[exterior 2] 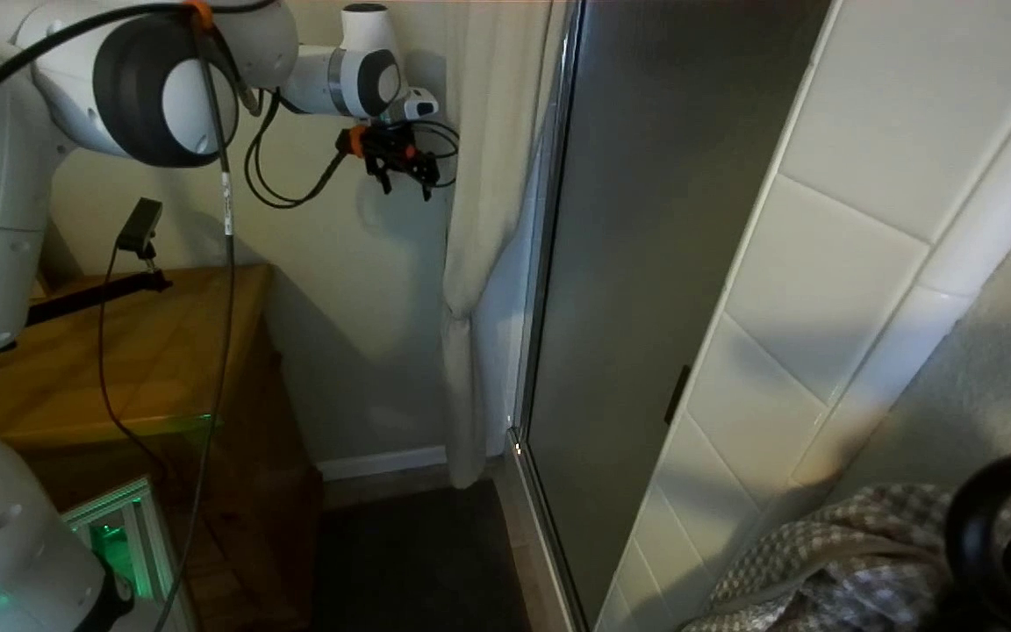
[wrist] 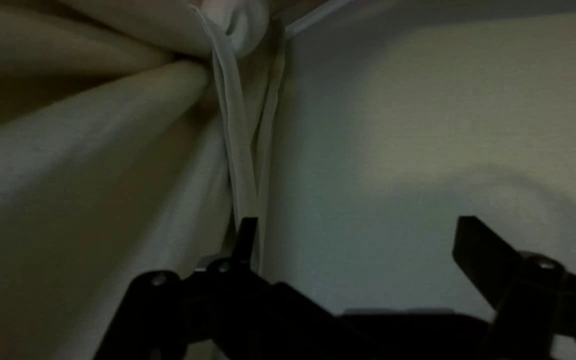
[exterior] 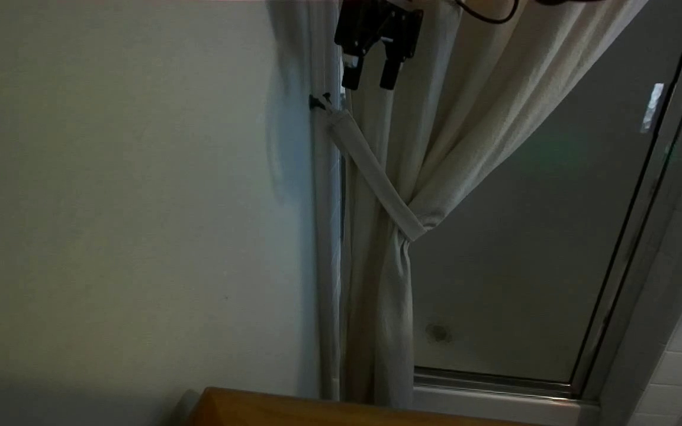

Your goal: Unhook the curtain strap

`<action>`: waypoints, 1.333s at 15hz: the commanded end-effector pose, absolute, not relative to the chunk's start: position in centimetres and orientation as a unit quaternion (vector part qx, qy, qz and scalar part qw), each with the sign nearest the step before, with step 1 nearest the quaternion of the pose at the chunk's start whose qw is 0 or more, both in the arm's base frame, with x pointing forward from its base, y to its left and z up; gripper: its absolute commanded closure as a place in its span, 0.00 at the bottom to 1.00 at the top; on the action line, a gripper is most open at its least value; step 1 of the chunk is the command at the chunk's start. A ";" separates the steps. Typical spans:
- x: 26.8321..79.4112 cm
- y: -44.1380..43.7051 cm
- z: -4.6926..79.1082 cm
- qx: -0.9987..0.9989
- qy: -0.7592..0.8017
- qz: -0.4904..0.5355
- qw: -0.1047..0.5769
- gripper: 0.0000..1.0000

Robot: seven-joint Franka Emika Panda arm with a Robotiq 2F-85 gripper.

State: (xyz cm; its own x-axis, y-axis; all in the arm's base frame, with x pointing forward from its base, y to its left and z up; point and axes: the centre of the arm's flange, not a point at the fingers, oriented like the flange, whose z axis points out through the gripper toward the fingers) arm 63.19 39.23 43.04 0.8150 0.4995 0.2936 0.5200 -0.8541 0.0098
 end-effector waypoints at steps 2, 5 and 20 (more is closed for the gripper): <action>63.8 38.9 42.9 -0.947 -0.285 -0.149 0.028 0.00; 63.7 39.0 42.7 -0.947 -0.285 -0.147 0.028 0.00; 66.6 39.0 40.7 -0.919 -0.298 -0.252 0.058 0.00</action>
